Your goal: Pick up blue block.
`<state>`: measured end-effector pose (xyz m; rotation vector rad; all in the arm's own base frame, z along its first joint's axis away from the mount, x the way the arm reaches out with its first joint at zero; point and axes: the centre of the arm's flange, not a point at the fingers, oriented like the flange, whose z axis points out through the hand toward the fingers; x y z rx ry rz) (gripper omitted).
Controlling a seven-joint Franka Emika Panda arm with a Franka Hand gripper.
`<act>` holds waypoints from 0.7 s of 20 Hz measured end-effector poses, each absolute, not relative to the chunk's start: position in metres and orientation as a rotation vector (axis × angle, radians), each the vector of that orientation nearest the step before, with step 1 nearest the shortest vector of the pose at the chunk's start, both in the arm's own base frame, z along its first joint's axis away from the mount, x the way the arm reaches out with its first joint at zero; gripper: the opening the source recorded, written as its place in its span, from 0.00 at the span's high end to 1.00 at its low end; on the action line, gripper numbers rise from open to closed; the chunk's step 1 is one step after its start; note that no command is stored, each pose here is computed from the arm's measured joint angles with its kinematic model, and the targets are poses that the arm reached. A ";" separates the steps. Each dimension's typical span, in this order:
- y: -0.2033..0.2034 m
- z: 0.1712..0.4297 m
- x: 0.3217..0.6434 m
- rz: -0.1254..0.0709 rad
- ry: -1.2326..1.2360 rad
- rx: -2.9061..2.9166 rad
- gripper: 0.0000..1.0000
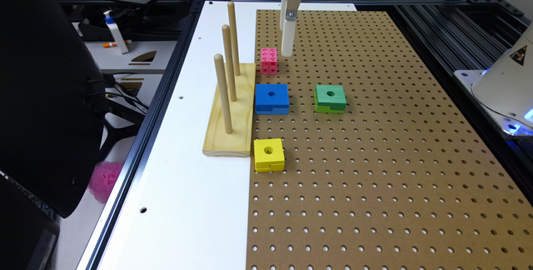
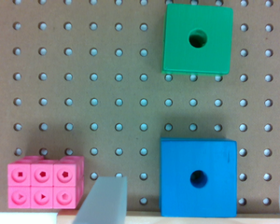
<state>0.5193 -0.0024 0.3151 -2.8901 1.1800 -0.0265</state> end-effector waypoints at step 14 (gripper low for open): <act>0.006 0.274 0.525 -0.010 1.166 -2.890 0.00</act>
